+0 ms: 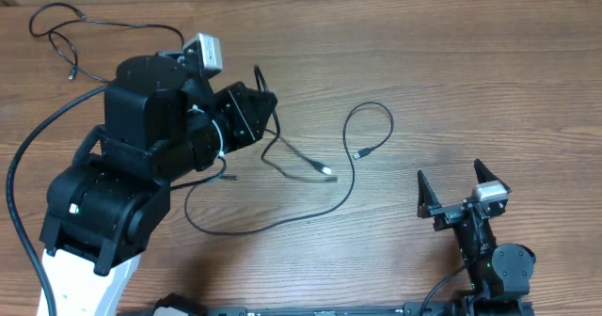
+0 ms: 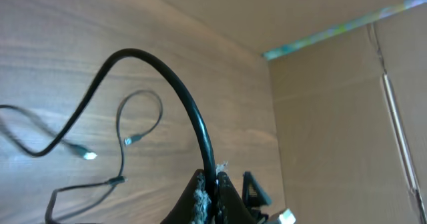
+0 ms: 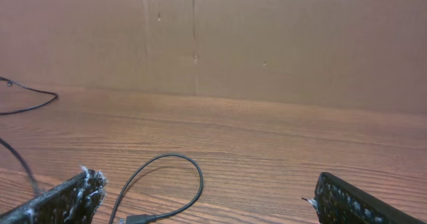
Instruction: Untangle cables
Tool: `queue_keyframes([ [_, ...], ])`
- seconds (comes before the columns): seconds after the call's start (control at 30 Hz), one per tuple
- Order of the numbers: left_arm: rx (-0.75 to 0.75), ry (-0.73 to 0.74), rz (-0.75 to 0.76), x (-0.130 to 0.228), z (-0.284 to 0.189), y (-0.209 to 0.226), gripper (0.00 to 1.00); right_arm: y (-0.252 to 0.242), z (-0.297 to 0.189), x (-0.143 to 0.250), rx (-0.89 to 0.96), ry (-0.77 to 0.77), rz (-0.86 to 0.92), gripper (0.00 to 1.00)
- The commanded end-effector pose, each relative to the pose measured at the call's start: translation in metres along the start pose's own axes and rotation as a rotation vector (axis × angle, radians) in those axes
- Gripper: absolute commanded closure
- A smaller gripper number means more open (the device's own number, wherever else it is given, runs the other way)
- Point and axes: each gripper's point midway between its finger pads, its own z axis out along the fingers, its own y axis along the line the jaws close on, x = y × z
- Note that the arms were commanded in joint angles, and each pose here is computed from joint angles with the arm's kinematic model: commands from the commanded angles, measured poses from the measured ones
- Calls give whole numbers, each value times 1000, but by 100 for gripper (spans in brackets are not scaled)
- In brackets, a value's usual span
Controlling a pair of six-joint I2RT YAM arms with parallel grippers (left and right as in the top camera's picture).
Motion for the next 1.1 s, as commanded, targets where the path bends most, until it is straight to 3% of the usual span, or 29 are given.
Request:
queue_keyframes([
  [0.0,-35,-119,0,-21,-12,1,96,0,0,2,4,-3,-2,0],
  [0.17,-248,-323,15,-54,-25,38,96,0,0,2,4,-3,-2,0],
  [0.3,-351,-374,68,-62,-32,54,96,0,0,2,4,-3,-2,0],
  [0.73,-550,-404,182,-70,-41,83,96,0,0,2,4,-3,-2,0],
  [1.07,-699,-405,129,-90,-29,124,96,0,0,2,4,-3,-2,0],
])
